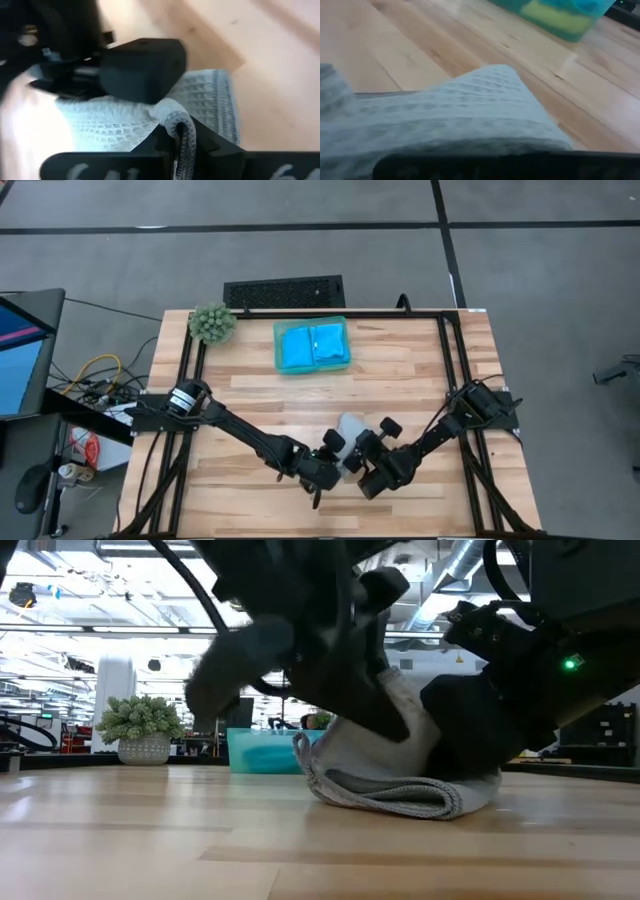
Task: Fold microfiber towels
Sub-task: Fold the gray microfiber towel
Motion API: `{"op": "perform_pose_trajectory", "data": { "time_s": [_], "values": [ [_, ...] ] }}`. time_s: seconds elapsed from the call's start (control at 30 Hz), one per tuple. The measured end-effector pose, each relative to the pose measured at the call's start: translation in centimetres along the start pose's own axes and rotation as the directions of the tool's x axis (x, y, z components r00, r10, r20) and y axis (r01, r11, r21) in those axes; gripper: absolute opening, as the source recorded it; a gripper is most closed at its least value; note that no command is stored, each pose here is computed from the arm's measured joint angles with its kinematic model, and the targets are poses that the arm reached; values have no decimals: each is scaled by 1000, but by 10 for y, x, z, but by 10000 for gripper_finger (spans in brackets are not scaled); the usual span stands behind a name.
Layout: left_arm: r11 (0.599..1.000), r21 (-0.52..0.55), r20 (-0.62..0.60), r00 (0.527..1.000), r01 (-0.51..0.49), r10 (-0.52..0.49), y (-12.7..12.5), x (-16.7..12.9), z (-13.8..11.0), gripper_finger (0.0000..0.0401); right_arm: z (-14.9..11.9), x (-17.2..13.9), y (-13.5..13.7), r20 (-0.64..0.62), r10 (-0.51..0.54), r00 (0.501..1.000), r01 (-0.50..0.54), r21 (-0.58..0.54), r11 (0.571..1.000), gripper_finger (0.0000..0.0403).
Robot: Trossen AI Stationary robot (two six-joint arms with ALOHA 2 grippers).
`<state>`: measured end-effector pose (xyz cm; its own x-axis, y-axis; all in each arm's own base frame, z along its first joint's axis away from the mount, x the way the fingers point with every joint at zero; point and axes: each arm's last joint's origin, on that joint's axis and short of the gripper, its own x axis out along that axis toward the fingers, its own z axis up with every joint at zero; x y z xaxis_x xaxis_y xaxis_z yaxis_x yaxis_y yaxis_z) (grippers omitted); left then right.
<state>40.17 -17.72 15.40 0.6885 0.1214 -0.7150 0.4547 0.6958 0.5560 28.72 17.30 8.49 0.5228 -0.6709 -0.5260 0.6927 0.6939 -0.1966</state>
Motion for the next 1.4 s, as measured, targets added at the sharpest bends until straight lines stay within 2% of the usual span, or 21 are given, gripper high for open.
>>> {"op": "perform_pose_trajectory", "data": {
  "time_s": [0.1,0.27,0.6,0.77,0.83,0.97,1.1,1.27,1.4],
  "values": [
    [999,0,9,999,50,-50,-5,5,-1,12,-1,-2,1,-5,8,1000,-8,-3,1000,14],
    [998,7,-20,998,62,-62,-15,19,-7,12,-6,-13,3,-30,48,998,-49,-55,997,26],
    [1000,-16,-30,999,27,-28,-18,27,-9,12,-19,-71,-2,-80,183,980,-192,-130,973,51],
    [996,-82,-6,1000,18,-19,-16,29,-7,12,-15,-88,-8,89,185,979,-176,-105,979,51],
    [996,-93,5,1000,16,-15,-16,29,-6,12,-9,-82,-10,128,155,980,-143,-98,985,51],
    [996,-92,6,1000,9,-9,-18,28,-5,12,-2,-59,-14,124,96,988,-90,-53,995,51],
    [996,-93,1,1000,-4,4,-19,27,-5,12,-7,-35,-20,108,74,991,-75,4,997,51],
    [994,-70,-6,997,-83,83,-17,21,6,12,-19,-23,-27,72,102,992,-107,71,992,51],
    [996,-90,36,999,-29,32,-17,20,11,12,-27,-19,-30,68,129,989,-135,94,986,51]
  ]
}}
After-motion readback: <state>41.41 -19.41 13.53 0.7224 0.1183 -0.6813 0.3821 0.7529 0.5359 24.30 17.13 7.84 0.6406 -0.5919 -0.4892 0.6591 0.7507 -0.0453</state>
